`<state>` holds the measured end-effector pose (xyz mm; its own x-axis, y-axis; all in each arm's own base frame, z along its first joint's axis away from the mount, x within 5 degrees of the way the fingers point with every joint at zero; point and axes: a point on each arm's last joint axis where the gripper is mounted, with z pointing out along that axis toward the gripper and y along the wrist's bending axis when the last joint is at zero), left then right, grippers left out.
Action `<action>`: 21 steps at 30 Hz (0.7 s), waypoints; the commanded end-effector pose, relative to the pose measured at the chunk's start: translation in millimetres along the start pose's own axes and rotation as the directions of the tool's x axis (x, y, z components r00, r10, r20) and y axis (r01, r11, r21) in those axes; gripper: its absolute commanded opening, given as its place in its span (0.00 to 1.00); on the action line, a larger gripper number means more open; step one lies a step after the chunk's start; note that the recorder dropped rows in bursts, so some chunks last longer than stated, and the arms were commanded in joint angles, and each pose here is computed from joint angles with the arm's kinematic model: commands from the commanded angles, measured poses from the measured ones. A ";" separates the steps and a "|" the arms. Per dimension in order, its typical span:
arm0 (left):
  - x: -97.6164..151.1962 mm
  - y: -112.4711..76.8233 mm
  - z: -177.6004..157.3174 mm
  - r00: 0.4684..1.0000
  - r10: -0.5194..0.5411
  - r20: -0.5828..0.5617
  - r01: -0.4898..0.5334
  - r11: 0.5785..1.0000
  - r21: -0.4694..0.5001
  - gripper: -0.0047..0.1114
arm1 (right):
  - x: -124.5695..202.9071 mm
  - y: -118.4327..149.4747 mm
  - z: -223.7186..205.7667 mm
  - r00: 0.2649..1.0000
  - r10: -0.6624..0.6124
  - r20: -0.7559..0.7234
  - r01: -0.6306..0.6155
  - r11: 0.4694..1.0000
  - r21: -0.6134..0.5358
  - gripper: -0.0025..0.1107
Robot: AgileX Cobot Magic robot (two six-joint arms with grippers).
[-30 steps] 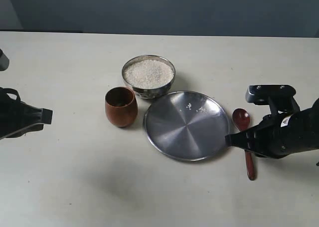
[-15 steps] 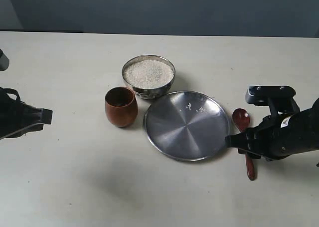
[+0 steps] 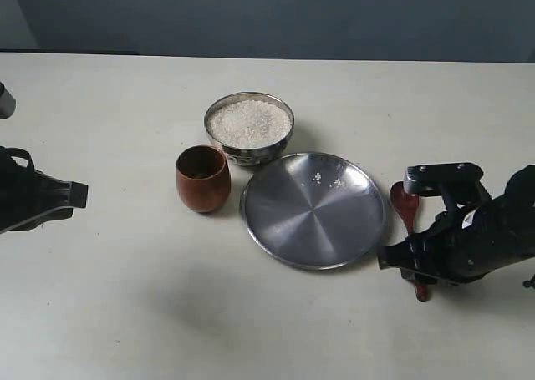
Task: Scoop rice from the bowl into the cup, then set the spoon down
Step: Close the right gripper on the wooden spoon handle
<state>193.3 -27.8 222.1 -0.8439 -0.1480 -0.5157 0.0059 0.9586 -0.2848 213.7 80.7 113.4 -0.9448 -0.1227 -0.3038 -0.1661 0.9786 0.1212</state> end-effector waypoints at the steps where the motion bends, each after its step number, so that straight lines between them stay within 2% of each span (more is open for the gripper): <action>1: -2.3 -0.4 0.1 1.000 0.005 0.013 -0.005 1.000 -0.002 0.04 | 2.6 -0.4 4.4 1.000 -0.015 -0.015 0.015 1.000 0.007 0.37; 6: -2.3 -0.4 0.1 1.000 0.005 0.013 -0.005 1.000 -0.002 0.04 | 2.6 -0.4 4.4 1.000 -0.015 -0.015 0.015 1.000 0.007 0.35; 8: -2.3 -0.4 0.1 1.000 0.005 0.013 -0.005 1.000 -0.002 0.04 | 2.8 -0.4 4.4 1.000 -0.017 -0.018 0.017 1.000 0.007 0.26; 11: -2.7 -0.4 0.1 1.000 0.005 0.017 -0.005 1.000 -0.003 0.04 | 2.8 -0.8 4.4 0.999 -0.035 -0.018 0.036 0.999 0.011 0.01; 18: -2.7 -0.4 0.1 1.000 0.004 0.017 -0.003 1.000 -0.002 0.04 | -0.8 -2.6 4.1 0.995 -0.101 0.006 0.100 0.995 0.030 0.02; 21: -2.7 -0.4 0.1 1.000 0.004 0.017 -0.003 1.000 -0.002 0.04 | -2.2 -3.1 4.0 0.997 -0.077 0.022 0.076 0.996 0.036 0.02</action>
<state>194.1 -27.4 222.5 -0.8383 -0.1505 -0.5240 0.0047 0.9591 -0.2830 216.1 78.7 110.7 -0.9267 -0.1954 -0.3210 -0.2293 0.9707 0.0712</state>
